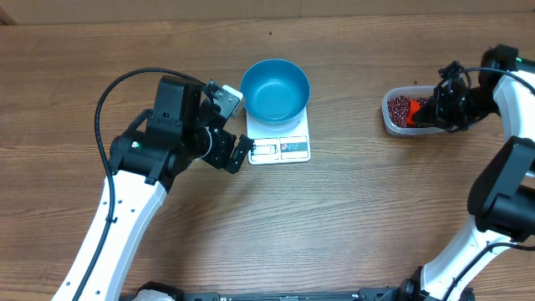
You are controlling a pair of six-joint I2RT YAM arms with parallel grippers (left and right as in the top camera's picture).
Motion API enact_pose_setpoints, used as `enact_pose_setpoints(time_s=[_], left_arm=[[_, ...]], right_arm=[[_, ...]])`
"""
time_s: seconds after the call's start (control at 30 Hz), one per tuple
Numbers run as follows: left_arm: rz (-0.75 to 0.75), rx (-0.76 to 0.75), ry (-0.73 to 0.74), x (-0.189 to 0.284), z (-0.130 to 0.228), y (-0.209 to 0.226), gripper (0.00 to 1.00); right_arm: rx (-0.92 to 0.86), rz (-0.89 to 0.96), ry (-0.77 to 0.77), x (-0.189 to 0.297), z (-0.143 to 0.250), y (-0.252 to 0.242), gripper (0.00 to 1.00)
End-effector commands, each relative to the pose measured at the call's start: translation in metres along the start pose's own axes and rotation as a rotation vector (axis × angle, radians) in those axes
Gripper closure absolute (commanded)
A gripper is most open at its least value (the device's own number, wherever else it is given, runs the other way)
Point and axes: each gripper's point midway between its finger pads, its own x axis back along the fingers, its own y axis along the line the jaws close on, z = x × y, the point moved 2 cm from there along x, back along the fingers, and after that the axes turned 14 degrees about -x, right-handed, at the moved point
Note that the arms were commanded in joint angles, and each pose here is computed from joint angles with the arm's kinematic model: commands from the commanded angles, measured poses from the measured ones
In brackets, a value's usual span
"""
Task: Scoop item into bowl and weigh 150g on scale
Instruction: 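Dip the scoop into the red beans and scoop with the right gripper, then carry the filled scoop with the right gripper over the teal bowl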
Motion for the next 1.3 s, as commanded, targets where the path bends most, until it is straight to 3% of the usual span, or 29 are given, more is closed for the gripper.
enact_pose_setpoints(time_s=[0.0,0.67,1.27], left_arm=[[0.002,0.014,0.0,-0.001,0.0,0.001,0.0],[0.002,0.014,0.0,-0.001,0.0,0.001,0.0],[0.002,0.014,0.0,-0.001,0.0,0.001,0.0]], right_arm=[[-0.039,-0.163,0.017,-0.003,0.001,0.002,0.96],[-0.168,-0.482,-0.094,0.06,-0.003,-0.03,0.96],[-0.061,-0.741,-0.116,0.097,0.026,-0.005,0.96]])
